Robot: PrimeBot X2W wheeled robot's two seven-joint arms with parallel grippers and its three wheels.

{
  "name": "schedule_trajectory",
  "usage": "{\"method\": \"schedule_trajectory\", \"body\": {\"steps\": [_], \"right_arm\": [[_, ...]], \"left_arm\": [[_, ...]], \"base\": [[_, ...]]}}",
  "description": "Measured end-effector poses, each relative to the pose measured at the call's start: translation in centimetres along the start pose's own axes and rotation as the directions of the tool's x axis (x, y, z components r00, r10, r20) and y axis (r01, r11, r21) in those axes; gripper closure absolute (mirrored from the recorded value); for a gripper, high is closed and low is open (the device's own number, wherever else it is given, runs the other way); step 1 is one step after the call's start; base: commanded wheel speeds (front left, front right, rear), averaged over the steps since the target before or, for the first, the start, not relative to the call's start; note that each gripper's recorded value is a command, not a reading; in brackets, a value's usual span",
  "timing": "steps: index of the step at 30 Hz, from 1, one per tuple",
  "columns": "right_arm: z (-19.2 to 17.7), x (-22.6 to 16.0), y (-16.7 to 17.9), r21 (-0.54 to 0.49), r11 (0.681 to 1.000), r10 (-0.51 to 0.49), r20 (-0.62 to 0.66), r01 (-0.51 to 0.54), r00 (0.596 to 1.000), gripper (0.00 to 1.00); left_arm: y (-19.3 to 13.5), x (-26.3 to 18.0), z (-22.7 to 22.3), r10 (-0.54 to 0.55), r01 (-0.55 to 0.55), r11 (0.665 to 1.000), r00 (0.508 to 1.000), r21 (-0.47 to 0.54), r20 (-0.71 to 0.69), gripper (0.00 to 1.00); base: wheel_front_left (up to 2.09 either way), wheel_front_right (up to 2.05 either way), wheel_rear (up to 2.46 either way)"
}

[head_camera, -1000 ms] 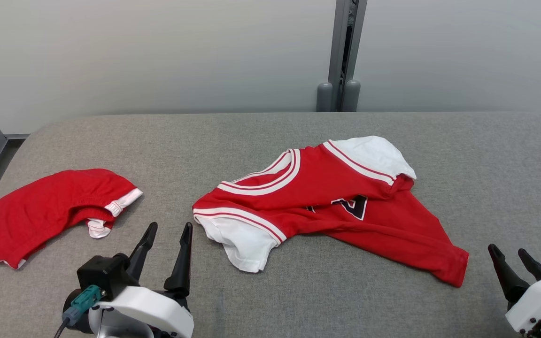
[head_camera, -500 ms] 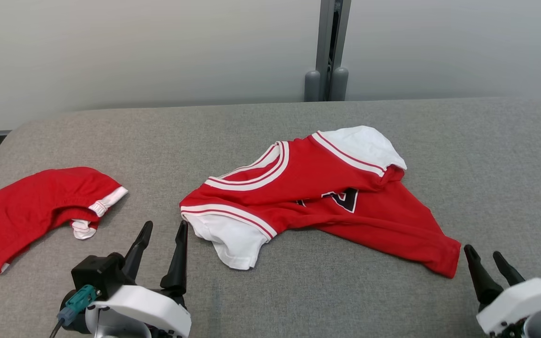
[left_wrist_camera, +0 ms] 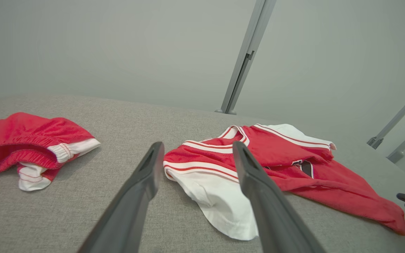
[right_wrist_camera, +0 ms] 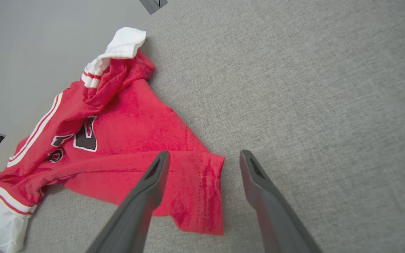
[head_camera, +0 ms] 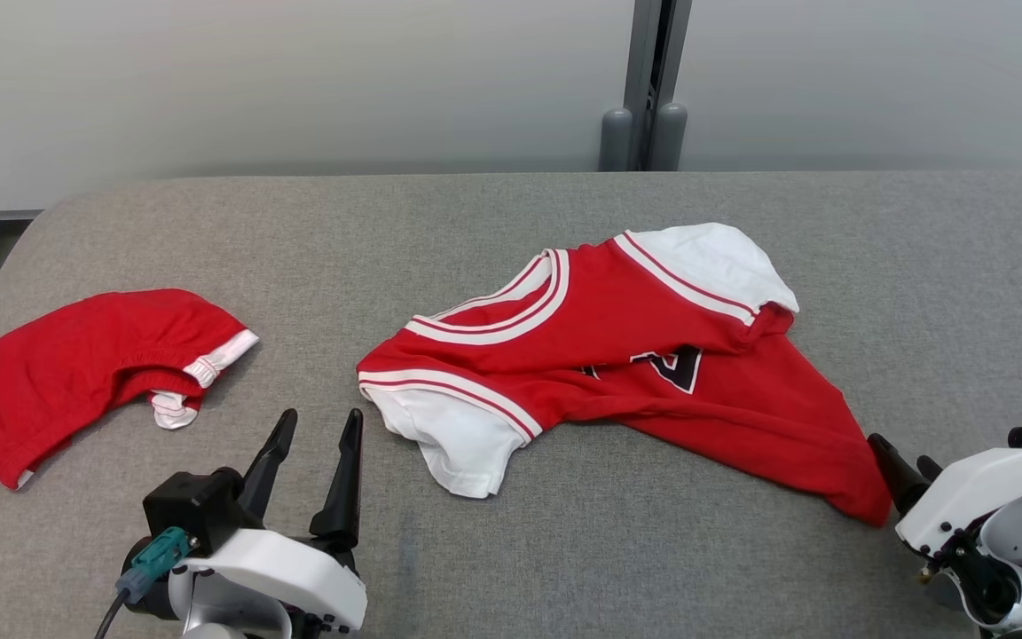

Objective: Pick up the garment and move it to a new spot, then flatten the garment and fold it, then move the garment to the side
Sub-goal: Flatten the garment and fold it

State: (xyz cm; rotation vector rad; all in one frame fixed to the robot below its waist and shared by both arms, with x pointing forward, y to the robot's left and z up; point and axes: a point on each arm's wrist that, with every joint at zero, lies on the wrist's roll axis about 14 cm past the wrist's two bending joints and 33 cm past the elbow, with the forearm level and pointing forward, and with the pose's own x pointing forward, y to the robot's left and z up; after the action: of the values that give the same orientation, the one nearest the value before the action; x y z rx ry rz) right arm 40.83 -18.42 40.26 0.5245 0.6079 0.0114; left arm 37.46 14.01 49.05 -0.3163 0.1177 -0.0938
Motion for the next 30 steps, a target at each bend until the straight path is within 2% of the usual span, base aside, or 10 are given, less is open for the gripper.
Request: {"method": "schedule_trajectory", "body": {"steps": [1,2,3,5,6,7,18,25,26,30], "right_arm": [[0.2,0.1,0.2,0.001,1.0,0.002,0.002,-0.002,1.0,0.0],[0.2,0.2,0.3,0.0,1.0,0.002,0.0,-0.002,1.0,0.14],[0.1,0.3,0.3,0.004,1.0,0.003,-0.006,-0.003,1.0,0.44],[-0.1,0.4,0.4,0.008,1.0,0.002,-0.01,-0.002,1.0,0.75],[-0.1,0.4,0.4,0.009,1.0,0.001,-0.011,-0.001,1.0,0.82],[-0.1,0.4,0.4,0.013,1.0,0.0,-0.011,0.0,1.0,1.0],[0.6,0.0,1.4,0.007,0.999,0.031,0.035,-0.032,0.999,1.0],[-0.7,-1.2,1.2,0.001,0.999,0.039,0.02,-0.039,0.999,1.0],[-0.7,-1.3,1.1,-0.002,0.999,0.036,0.022,-0.036,0.999,0.01],[-0.8,-1.5,0.5,-0.023,1.0,0.013,0.021,-0.012,1.0,0.0]], "left_arm": [[0.1,0.0,0.0,0.003,-0.003,1.0,1.0,0.0,0.0,0.0],[0.2,-0.1,0.0,0.005,-0.005,1.0,1.0,0.001,0.0,0.0],[0.2,-0.1,0.0,0.006,-0.006,1.0,1.0,0.001,0.0,0.0],[0.3,-0.1,0.0,0.008,-0.008,1.0,1.0,0.001,0.0,0.0],[0.3,-0.1,0.0,0.009,-0.009,1.0,1.0,0.001,0.0,0.0],[0.3,-0.1,0.0,0.009,-0.009,1.0,1.0,0.001,0.0,0.0],[-0.1,0.0,-0.1,-0.001,0.001,1.0,1.0,-0.003,-0.001,0.0],[-0.4,-0.1,0.1,-0.009,0.009,1.0,1.0,-0.002,0.003,0.0],[-0.4,-0.1,0.0,-0.01,0.011,1.0,1.0,-0.002,0.003,0.0],[-0.6,0.1,-0.2,-0.016,0.016,1.0,1.0,-0.003,-0.005,0.0]], "base": [[0.0,0.0,0.0],[0.0,0.0,0.0],[0.0,0.0,0.0],[0.0,0.0,0.0],[0.0,0.0,0.0],[0.0,0.0,0.0],[0.0,0.0,0.0],[0.0,0.0,0.0],[0.0,0.0,0.0],[0.0,0.0,0.0]]}}
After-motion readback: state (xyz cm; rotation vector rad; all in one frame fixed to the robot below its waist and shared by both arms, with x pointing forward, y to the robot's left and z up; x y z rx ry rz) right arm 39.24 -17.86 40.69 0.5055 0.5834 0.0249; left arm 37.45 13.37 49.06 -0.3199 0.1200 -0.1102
